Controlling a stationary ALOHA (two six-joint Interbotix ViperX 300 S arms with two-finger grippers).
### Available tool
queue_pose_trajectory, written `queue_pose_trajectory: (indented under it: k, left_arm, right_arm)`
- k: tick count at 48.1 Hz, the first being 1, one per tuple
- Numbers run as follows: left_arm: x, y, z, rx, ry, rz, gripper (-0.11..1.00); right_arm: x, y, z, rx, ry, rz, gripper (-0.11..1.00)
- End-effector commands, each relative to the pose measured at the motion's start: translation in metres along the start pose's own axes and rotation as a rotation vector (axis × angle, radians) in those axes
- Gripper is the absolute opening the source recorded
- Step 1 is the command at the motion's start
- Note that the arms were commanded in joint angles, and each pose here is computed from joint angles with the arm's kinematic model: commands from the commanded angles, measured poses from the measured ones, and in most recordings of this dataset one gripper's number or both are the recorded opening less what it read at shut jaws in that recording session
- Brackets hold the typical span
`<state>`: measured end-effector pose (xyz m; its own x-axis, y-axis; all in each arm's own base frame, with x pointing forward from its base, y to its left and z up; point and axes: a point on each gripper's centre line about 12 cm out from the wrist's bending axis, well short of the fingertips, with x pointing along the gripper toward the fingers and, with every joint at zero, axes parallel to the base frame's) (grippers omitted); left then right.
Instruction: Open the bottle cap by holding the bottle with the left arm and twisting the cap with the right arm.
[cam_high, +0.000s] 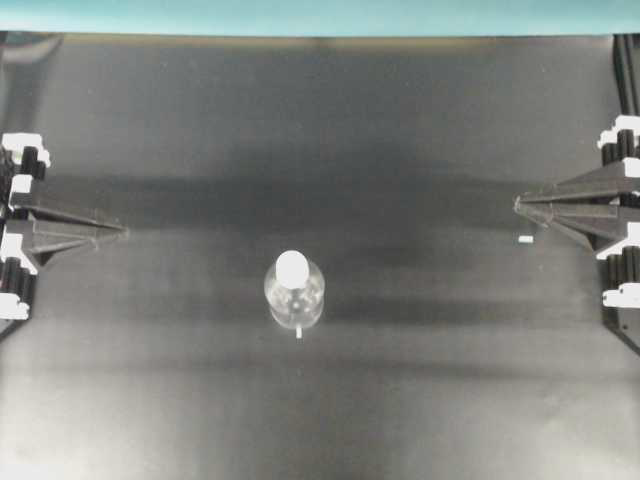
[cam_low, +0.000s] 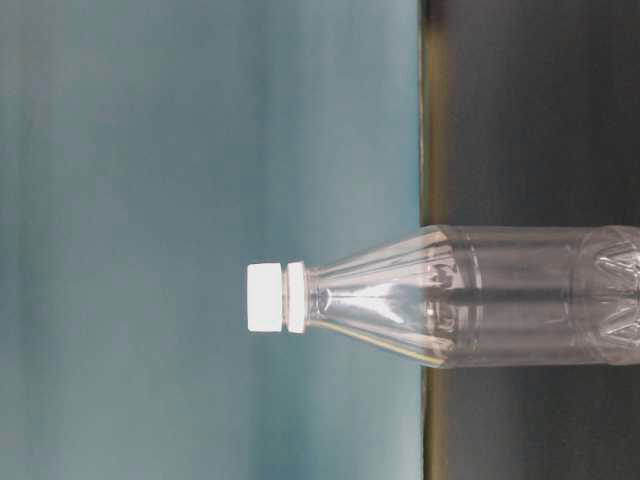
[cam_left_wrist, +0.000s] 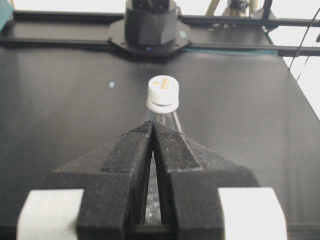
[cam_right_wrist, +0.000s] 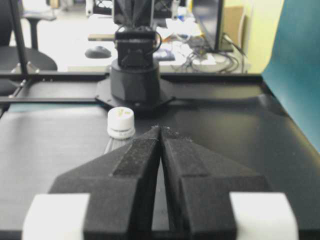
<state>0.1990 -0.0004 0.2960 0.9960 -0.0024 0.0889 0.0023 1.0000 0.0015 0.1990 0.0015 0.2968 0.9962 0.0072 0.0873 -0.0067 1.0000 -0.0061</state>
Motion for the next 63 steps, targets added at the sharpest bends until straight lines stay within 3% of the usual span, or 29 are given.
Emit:
queue_pose_trajectory:
  k: [1, 5, 13, 21, 25, 35, 38, 63]
  left_arm:
    - [0.017, -0.004, 0.018, 0.029, -0.019, -0.025, 0.14]
    - [0.03, -0.004, 0.02, 0.031, 0.001, -0.024, 0.09]
    - [0.058, -0.005, 0.024, 0.035, 0.024, -0.028, 0.09]
    - [0.085, -0.005, 0.032, 0.036, -0.023, -0.028, 0.13]
    - [0.1, -0.006, 0.034, 0.029, -0.045, -0.03, 0.28]
    - [0.143, -0.008, 0.03, 0.0, -0.04, -0.037, 0.88]
    - [0.156, -0.008, 0.023, -0.019, -0.019, -0.037, 0.97]
    - [0.189, -0.019, -0.07, -0.114, 0.191, -0.055, 0.98]
  right_arm:
    - [0.002, -0.003, 0.001, 0.021, 0.0, -0.017, 0.03]
    - [0.003, -0.004, -0.002, 0.036, 0.02, -0.021, 0.01]
    - [0.004, -0.005, -0.006, 0.047, 0.064, -0.027, 0.0]
    - [0.002, -0.004, -0.009, 0.048, 0.095, -0.024, 0.0]
    - [0.002, -0.004, -0.008, 0.049, 0.095, -0.026, 0.0]
    - [0.0, -0.004, -0.007, 0.051, 0.089, -0.024, 0.0]
    - [0.0, -0.004, -0.006, 0.051, 0.084, -0.024, 0.0]
    - [-0.001, -0.004, -0.008, 0.07, 0.105, -0.029, 0.0]
